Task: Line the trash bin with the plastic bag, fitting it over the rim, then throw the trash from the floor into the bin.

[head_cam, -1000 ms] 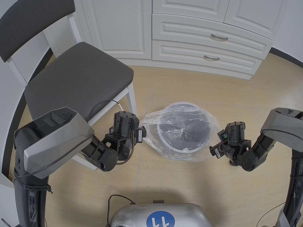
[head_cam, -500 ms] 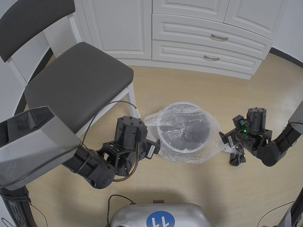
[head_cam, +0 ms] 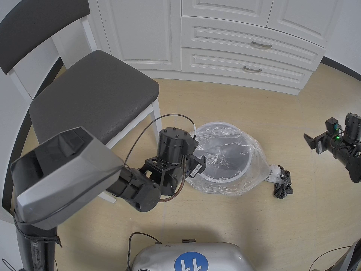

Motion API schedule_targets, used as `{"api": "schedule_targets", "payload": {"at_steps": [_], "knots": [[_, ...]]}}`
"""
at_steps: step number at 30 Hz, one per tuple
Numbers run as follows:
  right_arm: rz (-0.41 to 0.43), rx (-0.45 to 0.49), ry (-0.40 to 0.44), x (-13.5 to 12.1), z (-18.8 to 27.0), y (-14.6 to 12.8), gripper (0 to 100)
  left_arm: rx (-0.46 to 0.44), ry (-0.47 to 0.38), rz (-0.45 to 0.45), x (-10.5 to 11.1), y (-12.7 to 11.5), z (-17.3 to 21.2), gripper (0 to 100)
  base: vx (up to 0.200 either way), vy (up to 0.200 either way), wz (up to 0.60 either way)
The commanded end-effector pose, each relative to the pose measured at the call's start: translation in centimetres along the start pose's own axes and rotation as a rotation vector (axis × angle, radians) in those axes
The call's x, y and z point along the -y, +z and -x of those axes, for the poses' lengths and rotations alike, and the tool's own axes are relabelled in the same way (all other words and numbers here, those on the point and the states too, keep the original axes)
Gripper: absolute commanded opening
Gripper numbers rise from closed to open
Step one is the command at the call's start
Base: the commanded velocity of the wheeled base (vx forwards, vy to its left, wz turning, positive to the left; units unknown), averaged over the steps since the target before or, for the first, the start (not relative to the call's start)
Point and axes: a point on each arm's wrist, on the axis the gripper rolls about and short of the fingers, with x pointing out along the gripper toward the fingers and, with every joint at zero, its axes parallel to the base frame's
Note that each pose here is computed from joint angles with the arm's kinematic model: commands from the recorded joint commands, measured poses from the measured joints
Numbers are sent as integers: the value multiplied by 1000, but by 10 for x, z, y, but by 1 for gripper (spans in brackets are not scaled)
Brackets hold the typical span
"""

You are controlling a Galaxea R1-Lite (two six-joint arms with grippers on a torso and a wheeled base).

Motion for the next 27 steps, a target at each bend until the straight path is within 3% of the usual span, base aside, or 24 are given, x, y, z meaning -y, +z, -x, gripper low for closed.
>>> {"api": "schedule_targets", "payload": {"at_steps": [1, 11, 13, 15, 16, 21, 27], "knots": [[-21, 55, -79, 47, 20, 0, 100, -43, 19, -72, 24, -28, -48, 100, 0, 0, 0], [-52, 110, -75, 50, 34, 10, 100, -47, 111, -47, 2, -35, -102, 100, 0, 0, 0], [-48, 114, -77, 50, 36, 11, 100, -12, 189, -21, -7, -30, -118, 100, 0, 0, 0], [-48, 116, -76, 50, 36, 12, 100, -7, 196, -18, -9, -29, -119, 100, 0, 0, 0], [-45, 120, -69, 47, 40, 13, 100, 43, 251, 12, -20, -23, -132, 100, 0, 0, 0], [-40, 121, -62, 44, 45, 13, 100, 76, 292, 42, -49, -2, -123, 100, 0, 0, 0], [-19, 114, -46, 39, 45, 12, 100, 123, 312, 82, -66, 12, -116, 100, 0, 0, 0]]}}
